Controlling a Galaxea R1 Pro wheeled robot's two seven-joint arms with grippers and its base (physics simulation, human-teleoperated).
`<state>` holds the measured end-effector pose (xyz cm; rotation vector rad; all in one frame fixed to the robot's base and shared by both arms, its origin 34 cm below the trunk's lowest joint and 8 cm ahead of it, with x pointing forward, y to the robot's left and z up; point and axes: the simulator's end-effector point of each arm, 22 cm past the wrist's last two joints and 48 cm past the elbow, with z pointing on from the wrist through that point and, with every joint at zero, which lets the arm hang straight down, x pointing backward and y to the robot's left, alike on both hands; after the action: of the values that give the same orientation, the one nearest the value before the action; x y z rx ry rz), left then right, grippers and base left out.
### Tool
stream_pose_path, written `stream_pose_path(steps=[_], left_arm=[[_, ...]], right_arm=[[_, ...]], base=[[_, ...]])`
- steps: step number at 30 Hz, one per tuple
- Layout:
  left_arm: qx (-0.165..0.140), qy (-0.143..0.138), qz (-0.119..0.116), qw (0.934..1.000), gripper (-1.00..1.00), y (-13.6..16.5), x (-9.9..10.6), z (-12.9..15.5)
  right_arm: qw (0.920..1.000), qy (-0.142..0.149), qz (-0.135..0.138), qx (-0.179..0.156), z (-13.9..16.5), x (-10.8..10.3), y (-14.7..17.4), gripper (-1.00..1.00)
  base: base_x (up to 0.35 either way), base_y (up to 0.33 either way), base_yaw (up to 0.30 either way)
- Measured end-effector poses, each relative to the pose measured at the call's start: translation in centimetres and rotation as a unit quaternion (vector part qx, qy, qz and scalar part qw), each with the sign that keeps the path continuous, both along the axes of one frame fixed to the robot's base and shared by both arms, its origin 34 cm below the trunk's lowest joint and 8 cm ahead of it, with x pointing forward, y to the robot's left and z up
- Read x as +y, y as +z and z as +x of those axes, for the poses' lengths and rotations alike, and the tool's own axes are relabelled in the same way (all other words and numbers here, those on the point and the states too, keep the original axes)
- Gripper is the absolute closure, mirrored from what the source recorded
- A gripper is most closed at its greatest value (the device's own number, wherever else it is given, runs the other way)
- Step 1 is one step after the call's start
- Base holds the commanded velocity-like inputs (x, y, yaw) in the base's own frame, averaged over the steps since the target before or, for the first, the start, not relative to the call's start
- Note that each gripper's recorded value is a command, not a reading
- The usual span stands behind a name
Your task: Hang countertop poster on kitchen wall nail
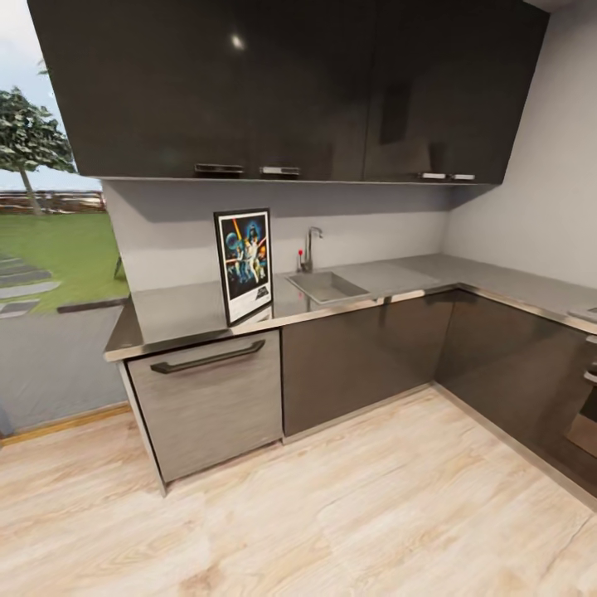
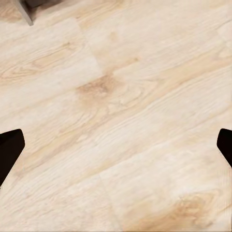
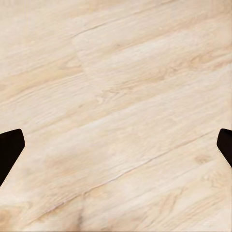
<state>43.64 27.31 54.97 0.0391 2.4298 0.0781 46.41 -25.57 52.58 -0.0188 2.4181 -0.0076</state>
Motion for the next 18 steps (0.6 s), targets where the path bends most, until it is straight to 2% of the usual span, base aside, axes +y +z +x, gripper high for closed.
stream_pose_path(steps=[3, 12, 18], left_arm=[[0.0, 0.0, 0.0, 1.0, -1.0, 0.0, 0.01, 0.0], [0.0, 0.0, 0.0, 1.0, -1.0, 0.0, 0.02, -0.01], [0.0, 0.0, 0.0, 1.0, -1.0, 0.0, 0.01, 0.0]], right_arm=[[1.0, 0.0, 0.0, 0.0, 0.01, 0.01, 0.01, -1.0], [1.0, 0.0, 0.0, 0.0, -0.02, -0.01, -0.01, -1.0], [1.0, 0.0, 0.0, 0.0, 0.01, -0.01, 0.0, -1.0]], base=[[0.338, 0.0, 0.052], [0.338, 0.0, 0.235], [0.338, 0.0, 0.079]])
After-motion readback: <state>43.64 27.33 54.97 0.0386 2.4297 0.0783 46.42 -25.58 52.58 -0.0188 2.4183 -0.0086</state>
